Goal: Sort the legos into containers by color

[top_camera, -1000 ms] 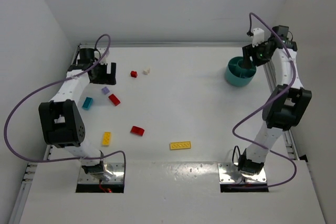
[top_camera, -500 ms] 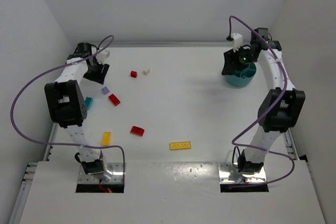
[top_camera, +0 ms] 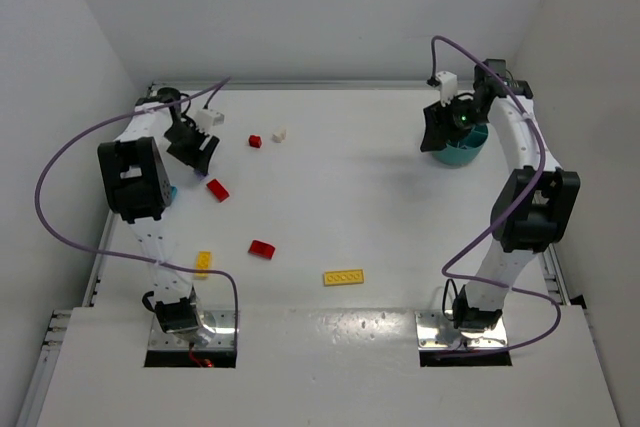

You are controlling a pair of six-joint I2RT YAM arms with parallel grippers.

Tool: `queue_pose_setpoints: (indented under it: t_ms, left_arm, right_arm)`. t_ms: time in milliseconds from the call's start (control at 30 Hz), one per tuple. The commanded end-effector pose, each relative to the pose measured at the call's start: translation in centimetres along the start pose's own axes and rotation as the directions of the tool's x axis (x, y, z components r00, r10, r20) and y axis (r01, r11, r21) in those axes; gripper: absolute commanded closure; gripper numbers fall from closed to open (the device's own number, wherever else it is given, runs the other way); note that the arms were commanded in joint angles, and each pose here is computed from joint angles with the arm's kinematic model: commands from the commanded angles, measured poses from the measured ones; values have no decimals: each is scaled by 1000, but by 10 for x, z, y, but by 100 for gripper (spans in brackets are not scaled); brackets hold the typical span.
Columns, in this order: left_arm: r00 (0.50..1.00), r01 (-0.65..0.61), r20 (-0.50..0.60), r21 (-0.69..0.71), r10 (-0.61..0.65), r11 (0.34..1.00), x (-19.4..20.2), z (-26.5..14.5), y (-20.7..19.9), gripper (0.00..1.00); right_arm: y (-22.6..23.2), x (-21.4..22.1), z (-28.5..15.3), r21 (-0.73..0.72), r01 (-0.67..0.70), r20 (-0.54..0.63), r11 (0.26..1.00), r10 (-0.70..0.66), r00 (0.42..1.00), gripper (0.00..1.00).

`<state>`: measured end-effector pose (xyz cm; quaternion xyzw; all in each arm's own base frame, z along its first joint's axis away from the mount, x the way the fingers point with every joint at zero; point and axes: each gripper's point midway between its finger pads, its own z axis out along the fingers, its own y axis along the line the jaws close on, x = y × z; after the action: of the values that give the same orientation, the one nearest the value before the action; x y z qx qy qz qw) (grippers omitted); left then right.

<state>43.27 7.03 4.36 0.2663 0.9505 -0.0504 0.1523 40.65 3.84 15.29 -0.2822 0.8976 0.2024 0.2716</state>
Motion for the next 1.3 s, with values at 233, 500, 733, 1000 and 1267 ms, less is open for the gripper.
queue_pose_setpoints:
  t_ms: [233,500,733,1000,1267]
  left_arm:
    - [998,-66,-3,74,67,995,7,4,-7,25]
    - [993,-116,-18,53,117,992,9,19,5,33]
    - [987,-158,-19,59,160,986,9,28,9,49]
    - [982,-184,-24,82,186,980,16,35,4,61]
    - [948,-196,281,160,146,967,-34,-30,-44,77]
  right_arm:
    - [11,-3,2,-43,34,10,999,-34,999,37]
    - [12,-6,5,-53,36,1,998,-36,999,37]
    - [12,-9,7,-55,37,-12,998,-38,999,37]
    - [20,-7,13,-75,33,-29,997,-35,999,37]
    - [103,-19,24,-350,-106,37,931,127,991,37]
